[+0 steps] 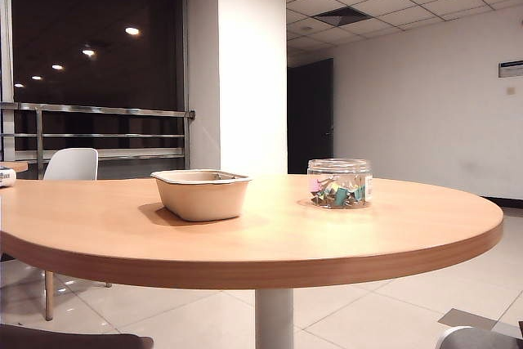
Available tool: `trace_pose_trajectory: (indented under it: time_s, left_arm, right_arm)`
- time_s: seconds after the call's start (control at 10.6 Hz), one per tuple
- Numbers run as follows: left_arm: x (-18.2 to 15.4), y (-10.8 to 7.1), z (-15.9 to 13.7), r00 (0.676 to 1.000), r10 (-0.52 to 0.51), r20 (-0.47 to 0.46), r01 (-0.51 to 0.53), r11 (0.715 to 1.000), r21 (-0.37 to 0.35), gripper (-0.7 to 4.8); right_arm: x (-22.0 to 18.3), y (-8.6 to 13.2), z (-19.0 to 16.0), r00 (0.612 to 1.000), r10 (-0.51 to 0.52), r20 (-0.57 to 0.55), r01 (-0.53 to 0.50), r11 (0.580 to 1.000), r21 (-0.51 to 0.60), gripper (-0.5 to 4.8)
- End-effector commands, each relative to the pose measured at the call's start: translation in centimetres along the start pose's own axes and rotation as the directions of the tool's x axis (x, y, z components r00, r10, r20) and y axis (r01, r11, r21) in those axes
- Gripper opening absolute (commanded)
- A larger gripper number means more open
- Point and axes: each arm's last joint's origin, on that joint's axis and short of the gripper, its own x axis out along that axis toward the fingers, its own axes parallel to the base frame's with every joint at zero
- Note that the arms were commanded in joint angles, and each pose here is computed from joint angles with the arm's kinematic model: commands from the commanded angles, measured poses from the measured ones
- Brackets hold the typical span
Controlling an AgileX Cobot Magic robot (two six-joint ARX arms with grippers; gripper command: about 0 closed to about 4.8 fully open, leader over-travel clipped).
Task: Pick up the box filled with clips, pour some clips from it into the rectangular paper box, and then put the clip box back on the table.
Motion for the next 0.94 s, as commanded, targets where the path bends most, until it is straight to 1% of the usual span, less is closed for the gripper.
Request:
trace_pose_trajectory:
  time_s: [0.09,0.19,0.28,0.38,0.47,0.56,0.75,0.85,0.94]
  left_arm:
    - [0.3,0.0,-0.3,0.999,-0.019,0.047,0.019,1.000,0.000,-0.06]
    - [0.3,0.0,-0.5,0.998,-0.018,0.065,0.018,1.000,0.000,-0.06]
    - [0.3,0.3,-1.2,0.996,-0.020,0.089,0.021,1.000,-0.003,-0.06]
    - [0.4,1.1,-2.6,0.995,0.004,0.100,-0.003,1.000,-0.009,-0.06]
    - [0.6,1.5,-3.3,0.996,0.036,0.086,-0.035,0.999,-0.014,-0.06]
    - [0.8,1.6,-3.6,0.995,0.046,0.084,-0.045,0.999,-0.016,-0.06]
    - [1.3,1.8,-4.7,0.995,0.053,0.087,-0.055,0.998,0.012,-0.06]
    - [1.4,2.0,-5.0,0.991,0.102,0.088,-0.105,0.994,0.029,-0.06]
    - [1.3,2.2,-5.0,0.977,0.192,0.094,-0.202,0.973,0.115,-0.06]
  right_arm:
    - [0.0,0.0,0.0,1.000,-0.001,-0.008,0.001,1.000,0.004,0.00]
    - [-0.1,0.0,0.0,1.000,-0.001,-0.008,0.001,1.000,0.004,0.00]
    - [0.0,0.0,0.0,1.000,-0.001,-0.009,0.001,1.000,0.004,0.00]
    - [-0.1,0.0,0.0,1.000,-0.001,-0.008,0.001,1.000,0.004,0.00]
    - [-0.1,0.0,0.0,1.000,-0.001,-0.008,0.001,1.000,0.004,0.00]
    - [0.0,0.0,0.0,1.000,-0.001,-0.008,0.001,1.000,0.004,0.00]
    - [0.0,0.0,0.0,1.000,-0.001,-0.009,0.001,1.000,0.004,0.00]
    - [-0.1,0.0,0.0,1.000,-0.002,-0.008,0.002,1.000,0.004,0.00]
    - [-0.1,0.0,0.0,1.000,-0.001,-0.008,0.001,1.000,0.004,0.00]
